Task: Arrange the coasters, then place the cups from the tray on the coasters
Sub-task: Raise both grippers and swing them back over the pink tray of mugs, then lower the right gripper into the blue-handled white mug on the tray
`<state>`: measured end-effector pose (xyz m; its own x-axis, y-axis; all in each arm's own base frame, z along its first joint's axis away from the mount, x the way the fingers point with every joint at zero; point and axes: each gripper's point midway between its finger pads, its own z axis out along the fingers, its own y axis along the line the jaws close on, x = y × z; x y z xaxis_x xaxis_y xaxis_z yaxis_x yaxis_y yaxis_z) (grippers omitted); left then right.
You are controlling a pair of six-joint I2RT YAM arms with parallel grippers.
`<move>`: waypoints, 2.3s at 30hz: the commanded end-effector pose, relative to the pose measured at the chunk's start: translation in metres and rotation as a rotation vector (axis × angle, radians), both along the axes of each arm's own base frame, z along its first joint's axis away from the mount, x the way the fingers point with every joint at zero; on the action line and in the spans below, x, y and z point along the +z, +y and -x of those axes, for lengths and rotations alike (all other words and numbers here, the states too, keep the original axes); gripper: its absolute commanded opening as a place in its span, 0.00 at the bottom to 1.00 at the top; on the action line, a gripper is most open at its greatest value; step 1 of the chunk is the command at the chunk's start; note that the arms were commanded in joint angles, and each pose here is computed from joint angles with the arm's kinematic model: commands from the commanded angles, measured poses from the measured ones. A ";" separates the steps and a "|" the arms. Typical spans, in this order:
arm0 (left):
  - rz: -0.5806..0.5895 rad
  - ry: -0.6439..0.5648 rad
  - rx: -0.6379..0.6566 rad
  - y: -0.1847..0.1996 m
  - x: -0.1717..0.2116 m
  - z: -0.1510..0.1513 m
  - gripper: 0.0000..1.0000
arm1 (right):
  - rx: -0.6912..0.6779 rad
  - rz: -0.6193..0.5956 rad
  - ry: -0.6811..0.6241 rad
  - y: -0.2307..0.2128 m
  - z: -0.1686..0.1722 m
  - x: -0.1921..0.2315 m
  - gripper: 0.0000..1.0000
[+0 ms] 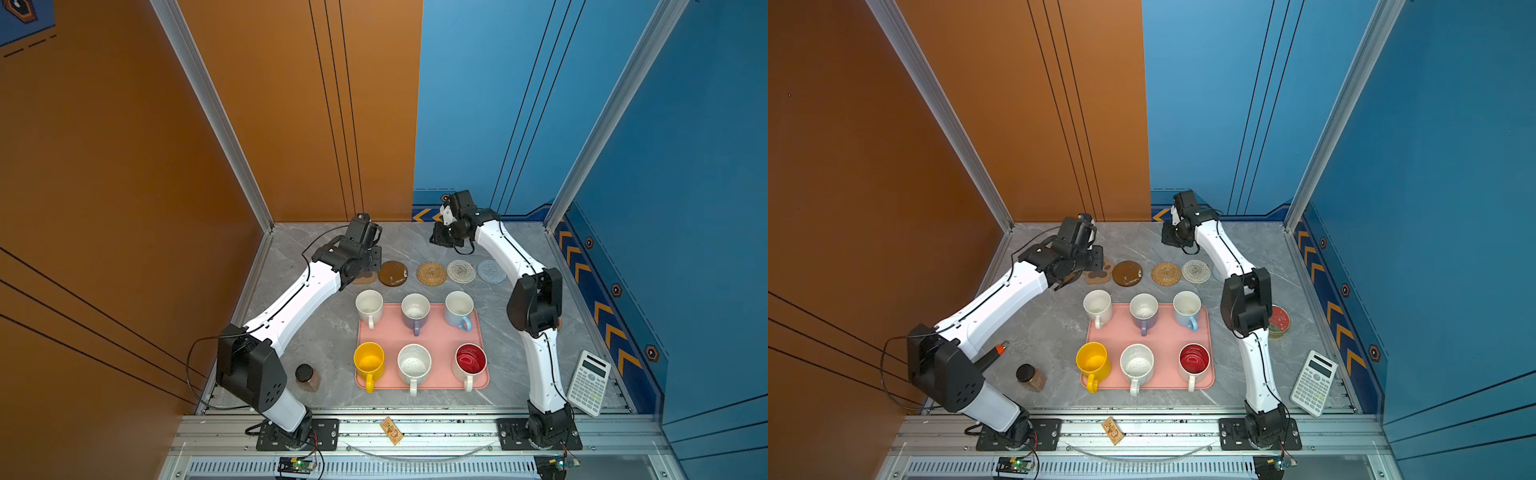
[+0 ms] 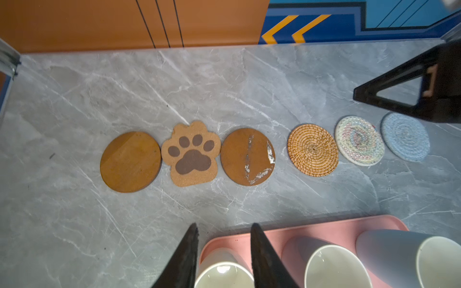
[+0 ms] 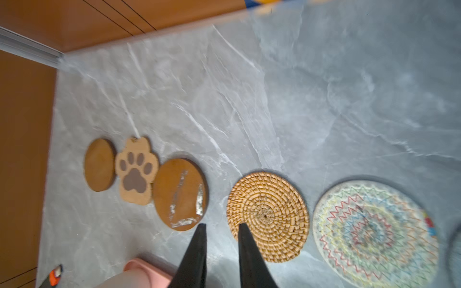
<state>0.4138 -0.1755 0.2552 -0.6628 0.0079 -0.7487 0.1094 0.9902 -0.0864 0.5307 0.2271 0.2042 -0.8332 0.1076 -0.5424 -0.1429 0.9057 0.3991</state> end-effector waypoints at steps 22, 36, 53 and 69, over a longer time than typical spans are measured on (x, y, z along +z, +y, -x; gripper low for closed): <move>0.035 -0.255 0.039 -0.006 0.011 0.067 0.43 | -0.158 0.131 -0.432 -0.021 0.135 0.046 0.41; -0.060 -0.278 0.049 0.003 -0.007 0.072 0.44 | -0.190 0.187 -0.382 -0.056 0.172 0.064 0.48; -0.101 -0.231 0.011 0.010 -0.029 0.068 0.50 | -0.064 0.326 -0.115 -0.085 0.249 0.013 0.69; -0.006 -0.265 0.036 0.019 -0.024 0.065 0.52 | 0.032 0.372 0.116 -0.088 0.286 -0.050 0.67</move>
